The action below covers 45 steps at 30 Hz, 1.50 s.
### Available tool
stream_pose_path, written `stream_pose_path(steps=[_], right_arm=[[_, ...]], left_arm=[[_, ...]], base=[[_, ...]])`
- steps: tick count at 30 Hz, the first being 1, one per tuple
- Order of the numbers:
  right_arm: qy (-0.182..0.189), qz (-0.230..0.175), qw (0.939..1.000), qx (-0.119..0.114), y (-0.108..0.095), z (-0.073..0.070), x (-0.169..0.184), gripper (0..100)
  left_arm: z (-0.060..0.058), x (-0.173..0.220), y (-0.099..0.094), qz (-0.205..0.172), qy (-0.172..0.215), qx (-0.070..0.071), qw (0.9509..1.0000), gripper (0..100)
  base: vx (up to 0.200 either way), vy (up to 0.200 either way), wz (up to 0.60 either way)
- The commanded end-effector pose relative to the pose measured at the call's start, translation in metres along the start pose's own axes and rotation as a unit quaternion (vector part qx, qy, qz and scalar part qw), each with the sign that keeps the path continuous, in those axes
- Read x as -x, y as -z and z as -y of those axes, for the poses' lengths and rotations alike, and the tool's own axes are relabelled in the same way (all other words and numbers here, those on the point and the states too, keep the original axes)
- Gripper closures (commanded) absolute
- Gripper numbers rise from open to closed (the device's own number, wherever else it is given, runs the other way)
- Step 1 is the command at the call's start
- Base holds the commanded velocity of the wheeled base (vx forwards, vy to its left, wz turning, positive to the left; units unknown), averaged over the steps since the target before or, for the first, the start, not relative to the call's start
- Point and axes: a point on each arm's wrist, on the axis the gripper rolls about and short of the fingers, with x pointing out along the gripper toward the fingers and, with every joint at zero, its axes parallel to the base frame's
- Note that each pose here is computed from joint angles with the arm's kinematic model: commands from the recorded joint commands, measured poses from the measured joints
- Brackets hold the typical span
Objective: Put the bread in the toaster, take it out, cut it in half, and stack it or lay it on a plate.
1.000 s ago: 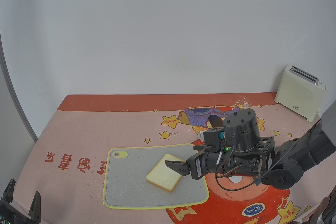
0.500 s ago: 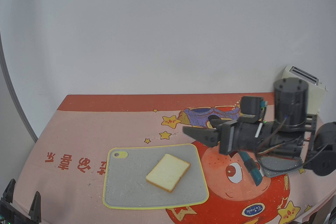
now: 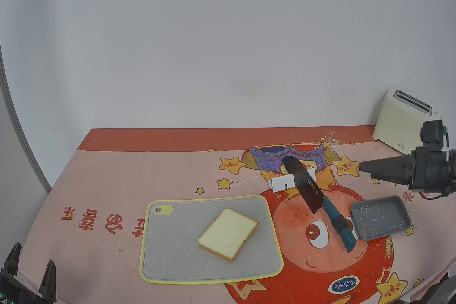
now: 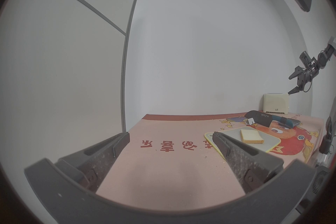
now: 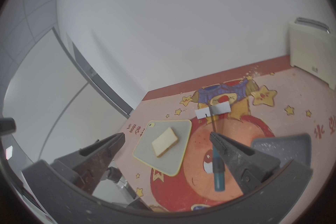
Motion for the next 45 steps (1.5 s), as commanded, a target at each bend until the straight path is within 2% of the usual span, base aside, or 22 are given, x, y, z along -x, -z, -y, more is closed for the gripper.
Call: stream_pose_path(steps=[1, 5, 9, 12, 14, 15, 17, 20, 24, 26, 27, 28, 29, 30, 37, 45], right_arm=[[0.007, 0.033, 0.9993, -0.014, 0.000, 0.004, 0.026, 0], [0.019, 0.019, 0.9995, -0.019, -0.002, 0.011, 0.015, 0], [0.034, -0.003, 0.9994, -0.004, -0.004, 0.021, 0.000, 0], [0.068, -0.032, 0.9971, 0.004, 0.003, 0.031, -0.018, 0], [0.105, -0.051, 0.9929, 0.022, 0.013, 0.038, -0.032, 0], [0.129, -0.054, 0.9892, 0.042, 0.022, 0.042, -0.040, 0], [0.152, -0.049, 0.9846, 0.072, 0.034, 0.048, -0.053, 0], [0.131, -0.019, 0.9858, 0.103, 0.047, 0.050, -0.069, 0], [0.126, -0.005, 0.9848, 0.119, 0.062, 0.058, -0.078, 0], [0.136, -0.008, 0.9771, 0.163, 0.082, 0.063, -0.079, 0], [0.141, -0.009, 0.9755, 0.169, 0.084, 0.065, -0.079, 0], [0.157, -0.015, 0.9697, 0.186, 0.091, 0.070, -0.079, 0], [0.157, -0.015, 0.9697, 0.186, 0.091, 0.070, -0.079, 0], [0.170, -0.009, 0.9642, 0.203, 0.094, 0.073, -0.080, 0], [0.171, -0.008, 0.9632, 0.207, 0.103, 0.079, -0.086, 0], [0.154, 0.008, 0.9633, 0.220, 0.103, 0.072, -0.087, 0]], left_arm=[[0.000, 0.000, 0.005, -0.001, 0.000, 0.000, 1.0000, 0], [0.000, 0.000, 0.005, -0.001, 0.000, 0.000, 1.0000, 0], [0.000, 0.000, 0.005, -0.001, 0.000, 0.000, 1.0000, 0], [0.000, 0.000, 0.005, -0.001, 0.000, 0.000, 1.0000, 0], [0.000, 0.000, 0.005, -0.001, 0.000, 0.000, 1.0000, 0], [0.000, 0.000, 0.005, -0.001, 0.000, 0.000, 1.0000, 0], [0.000, 0.000, 0.005, -0.001, 0.000, 0.000, 1.0000, 0], [0.000, 0.000, 0.005, -0.001, 0.000, 0.000, 1.0000, 0], [0.000, 0.000, 0.005, -0.001, 0.000, 0.000, 1.0000, 0], [0.000, 0.000, 0.005, -0.001, 0.000, 0.000, 1.0000, 0], [0.000, 0.000, 0.005, -0.001, 0.000, 0.000, 1.0000, 0], [0.000, 0.000, 0.005, -0.001, 0.000, 0.000, 1.0000, 0], [0.000, 0.000, 0.005, -0.001, 0.000, 0.000, 1.0000, 0], [0.000, 0.000, 0.005, -0.001, 0.000, 0.000, 1.0000, 0], [0.000, 0.000, 0.005, -0.001, 0.000, 0.000, 1.0000, 0], [0.000, 0.000, 0.005, -0.001, 0.000, 0.000, 1.0000, 0]], base=[[0.000, 0.000, 0.00], [0.000, 0.000, 0.00], [0.000, 0.000, 0.00], [0.000, 0.000, 0.00], [0.000, 0.000, 0.00], [0.000, 0.000, 0.00], [0.000, 0.000, 0.00], [0.000, 0.000, 0.00], [0.000, 0.000, 0.00], [0.000, 0.000, 0.00], [0.000, 0.000, 0.00], [0.000, 0.000, 0.00], [0.000, 0.000, 0.00], [0.000, 0.000, 0.00], [0.000, 0.000, 0.00], [0.000, 0.000, 0.00]])
